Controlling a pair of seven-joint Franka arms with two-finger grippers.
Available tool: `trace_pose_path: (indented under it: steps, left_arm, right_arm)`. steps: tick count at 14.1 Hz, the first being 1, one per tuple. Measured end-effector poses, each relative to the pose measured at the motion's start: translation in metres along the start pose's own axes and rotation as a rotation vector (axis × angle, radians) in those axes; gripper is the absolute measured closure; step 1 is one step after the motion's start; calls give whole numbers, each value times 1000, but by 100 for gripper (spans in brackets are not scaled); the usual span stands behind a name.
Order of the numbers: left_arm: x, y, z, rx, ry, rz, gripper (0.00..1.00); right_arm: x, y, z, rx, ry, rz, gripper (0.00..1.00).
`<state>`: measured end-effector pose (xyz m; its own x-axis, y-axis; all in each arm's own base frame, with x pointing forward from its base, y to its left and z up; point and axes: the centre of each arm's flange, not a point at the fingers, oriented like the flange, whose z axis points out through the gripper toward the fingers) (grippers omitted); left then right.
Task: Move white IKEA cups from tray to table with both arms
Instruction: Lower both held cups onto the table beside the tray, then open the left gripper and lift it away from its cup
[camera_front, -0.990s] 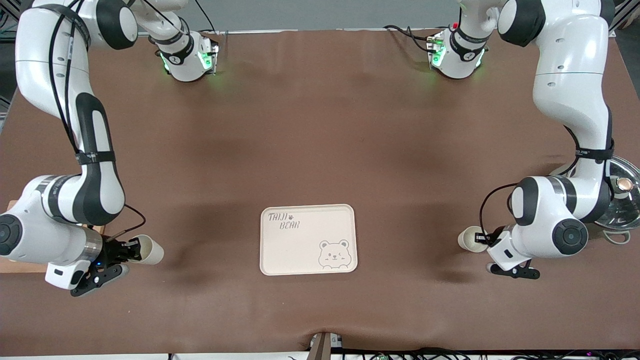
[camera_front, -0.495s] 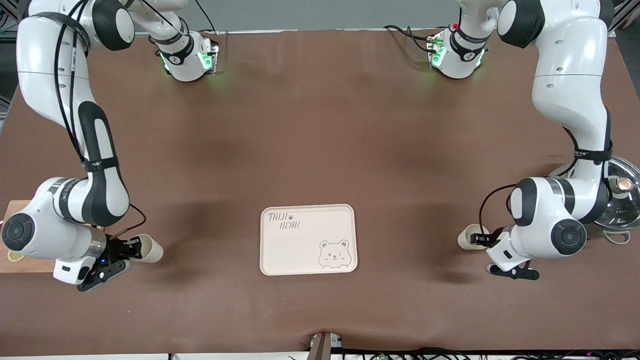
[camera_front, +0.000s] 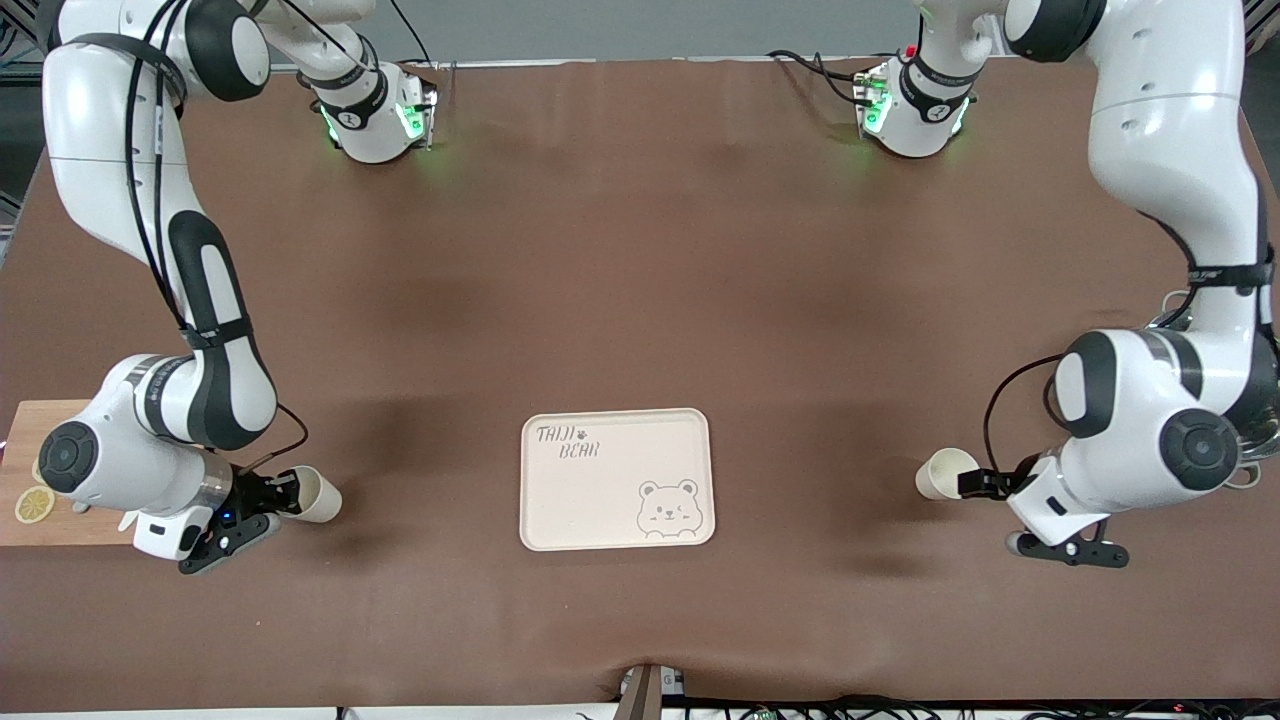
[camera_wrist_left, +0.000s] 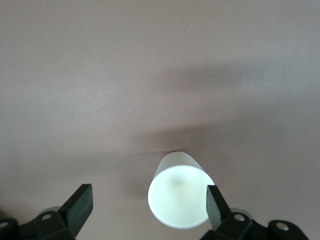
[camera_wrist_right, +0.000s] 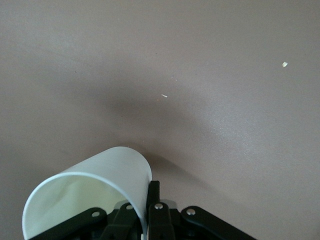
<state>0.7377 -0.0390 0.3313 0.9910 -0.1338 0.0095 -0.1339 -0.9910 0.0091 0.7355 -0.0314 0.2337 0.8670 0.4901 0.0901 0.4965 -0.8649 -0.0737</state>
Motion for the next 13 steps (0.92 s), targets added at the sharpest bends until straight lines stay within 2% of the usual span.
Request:
trace_pose_path:
  steps: [10, 13]
  left_arm:
    - [-39, 8, -134, 16, -38, -62, 0]
    - [-60, 7, -172, 17, -70, -78, 0]
  right_arm:
    - [-2, 0, 5, -7, 11, -5, 96]
    - [-4, 0, 9, -13, 19, -4, 96]
